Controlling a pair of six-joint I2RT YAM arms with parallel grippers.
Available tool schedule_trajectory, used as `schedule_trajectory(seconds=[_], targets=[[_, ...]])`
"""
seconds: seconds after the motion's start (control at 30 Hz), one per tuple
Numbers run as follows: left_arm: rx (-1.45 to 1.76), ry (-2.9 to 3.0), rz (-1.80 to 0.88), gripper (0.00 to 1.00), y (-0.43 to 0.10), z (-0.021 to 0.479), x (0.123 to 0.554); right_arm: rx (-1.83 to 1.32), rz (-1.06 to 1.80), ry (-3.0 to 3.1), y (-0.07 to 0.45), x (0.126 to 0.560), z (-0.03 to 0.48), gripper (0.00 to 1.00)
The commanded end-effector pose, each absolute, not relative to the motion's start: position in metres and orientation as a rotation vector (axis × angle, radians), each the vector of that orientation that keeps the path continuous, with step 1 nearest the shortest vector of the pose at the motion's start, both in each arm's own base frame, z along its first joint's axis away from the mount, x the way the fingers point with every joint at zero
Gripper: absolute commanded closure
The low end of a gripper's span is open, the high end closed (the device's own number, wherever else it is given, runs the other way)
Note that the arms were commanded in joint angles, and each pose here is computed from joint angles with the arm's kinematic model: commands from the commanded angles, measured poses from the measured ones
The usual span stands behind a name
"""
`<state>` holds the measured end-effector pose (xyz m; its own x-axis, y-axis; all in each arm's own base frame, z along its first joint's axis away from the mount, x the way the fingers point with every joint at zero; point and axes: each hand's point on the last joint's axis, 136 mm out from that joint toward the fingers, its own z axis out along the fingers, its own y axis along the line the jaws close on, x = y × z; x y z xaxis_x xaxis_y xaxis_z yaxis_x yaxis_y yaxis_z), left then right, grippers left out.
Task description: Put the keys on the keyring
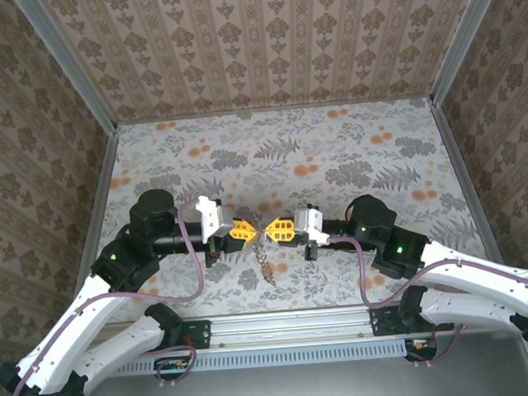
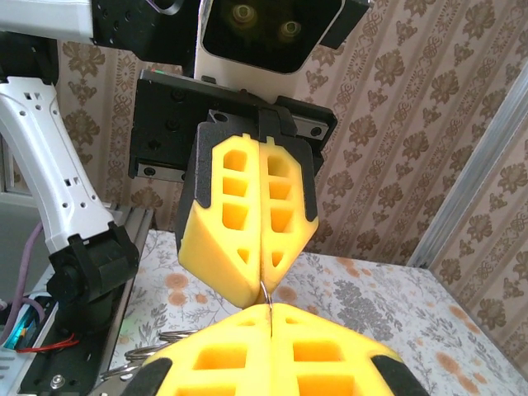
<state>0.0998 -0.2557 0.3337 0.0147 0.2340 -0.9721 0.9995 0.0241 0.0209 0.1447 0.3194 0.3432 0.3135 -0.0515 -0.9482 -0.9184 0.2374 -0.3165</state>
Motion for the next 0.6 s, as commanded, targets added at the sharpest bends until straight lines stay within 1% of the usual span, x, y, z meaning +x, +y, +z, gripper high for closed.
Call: schedule_trajectory(seconds=[0.0, 0.57], targets=[[1.38, 1.316, -1.067, 1.0, -0.2559, 0.3457, 0.0952, -1.178, 0.797, 1.044, 0.3217, 0.1417, 0.3455, 1.0], [1.375, 1.307, -1.067, 1.0, -0.2551, 0.3482, 0.095, -1.204, 0.815, 1.048, 0.3252, 0.1395, 0.3402, 1.0]])
